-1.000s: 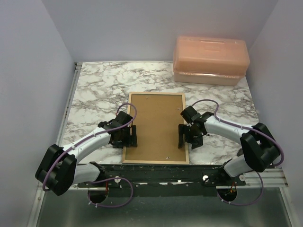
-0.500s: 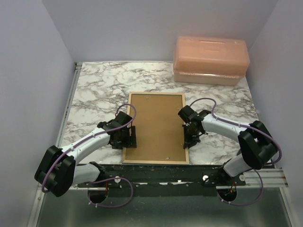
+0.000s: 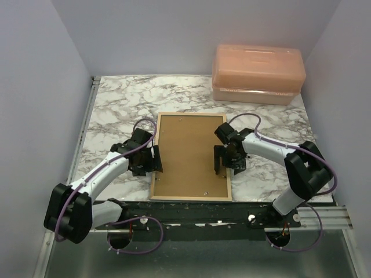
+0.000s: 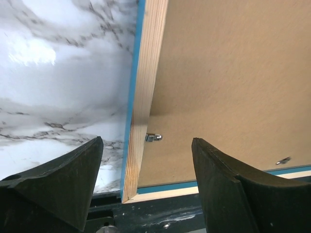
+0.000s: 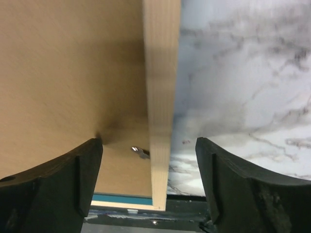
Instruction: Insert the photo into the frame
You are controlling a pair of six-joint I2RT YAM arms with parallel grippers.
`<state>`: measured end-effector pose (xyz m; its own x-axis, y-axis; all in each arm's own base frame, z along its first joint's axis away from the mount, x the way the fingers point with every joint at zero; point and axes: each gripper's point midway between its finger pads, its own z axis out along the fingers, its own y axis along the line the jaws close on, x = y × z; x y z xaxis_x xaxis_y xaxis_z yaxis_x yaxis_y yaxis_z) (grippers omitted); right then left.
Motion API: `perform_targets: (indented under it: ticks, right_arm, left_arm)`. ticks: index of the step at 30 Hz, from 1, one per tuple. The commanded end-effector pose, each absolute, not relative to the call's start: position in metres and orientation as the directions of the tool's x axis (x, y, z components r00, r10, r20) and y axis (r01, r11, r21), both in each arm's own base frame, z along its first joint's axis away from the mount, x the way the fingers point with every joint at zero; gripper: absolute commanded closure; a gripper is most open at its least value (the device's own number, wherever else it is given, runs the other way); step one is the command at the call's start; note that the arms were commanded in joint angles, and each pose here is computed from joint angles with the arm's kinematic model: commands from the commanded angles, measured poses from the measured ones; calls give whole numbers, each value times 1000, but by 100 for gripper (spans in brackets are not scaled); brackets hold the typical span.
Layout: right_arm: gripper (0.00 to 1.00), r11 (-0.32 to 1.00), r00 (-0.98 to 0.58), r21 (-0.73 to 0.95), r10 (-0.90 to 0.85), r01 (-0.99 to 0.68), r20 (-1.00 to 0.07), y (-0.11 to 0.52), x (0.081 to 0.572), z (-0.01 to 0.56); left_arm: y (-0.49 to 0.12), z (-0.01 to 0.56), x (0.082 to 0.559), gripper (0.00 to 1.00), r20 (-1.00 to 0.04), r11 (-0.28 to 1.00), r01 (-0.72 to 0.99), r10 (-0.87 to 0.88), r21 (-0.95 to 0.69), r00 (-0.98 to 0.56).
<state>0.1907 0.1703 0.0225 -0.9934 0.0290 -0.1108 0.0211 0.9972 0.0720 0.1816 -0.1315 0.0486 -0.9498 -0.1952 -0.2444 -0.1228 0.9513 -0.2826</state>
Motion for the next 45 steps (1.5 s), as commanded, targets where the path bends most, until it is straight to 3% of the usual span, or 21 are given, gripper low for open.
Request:
perform_targets:
  ticks: [1, 6, 12, 18, 25, 29, 34, 40, 45]
  right_arm:
    - [12, 995, -987, 101, 35, 20, -155, 184, 230, 23]
    - [11, 972, -986, 226, 94, 60, -140, 196, 267, 20]
    - [11, 938, -983, 334, 136, 88, -124, 204, 303, 28]
    - [11, 912, -992, 401, 116, 87, -50, 212, 281, 31]
    - [12, 926, -994, 364, 108, 99, -4, 193, 242, 32]
    - [11, 939, -993, 327, 115, 110, 4, 184, 233, 30]
    - [5, 971, -990, 211, 125, 108, -71, 168, 260, 27]
    - [5, 982, -977, 164, 125, 97, -173, 168, 323, 34]
    - [7, 992, -976, 106, 92, 72, -196, 168, 353, 24]
  left_arm:
    - [-135, 70, 206, 25, -264, 926, -93, -199, -365, -944]
    - [-136, 61, 231, 26, -217, 909, -116, -217, -401, -952]
    - [-151, 55, 247, 35, -171, 884, -108, -206, -455, -963]
    - [-164, 59, 226, 45, -137, 855, -85, -178, -511, -974]
    - [-178, 62, 187, 47, -112, 847, -53, -131, -528, -985]
    - [-179, 61, 173, 44, -115, 857, -62, -140, -511, -984]
    - [-166, 60, 180, 26, -147, 895, -84, -164, -437, -975]
    - [-156, 71, 210, 24, -188, 913, -91, -178, -398, -966]
    - [-153, 70, 229, 26, -200, 928, -85, -167, -364, -966]
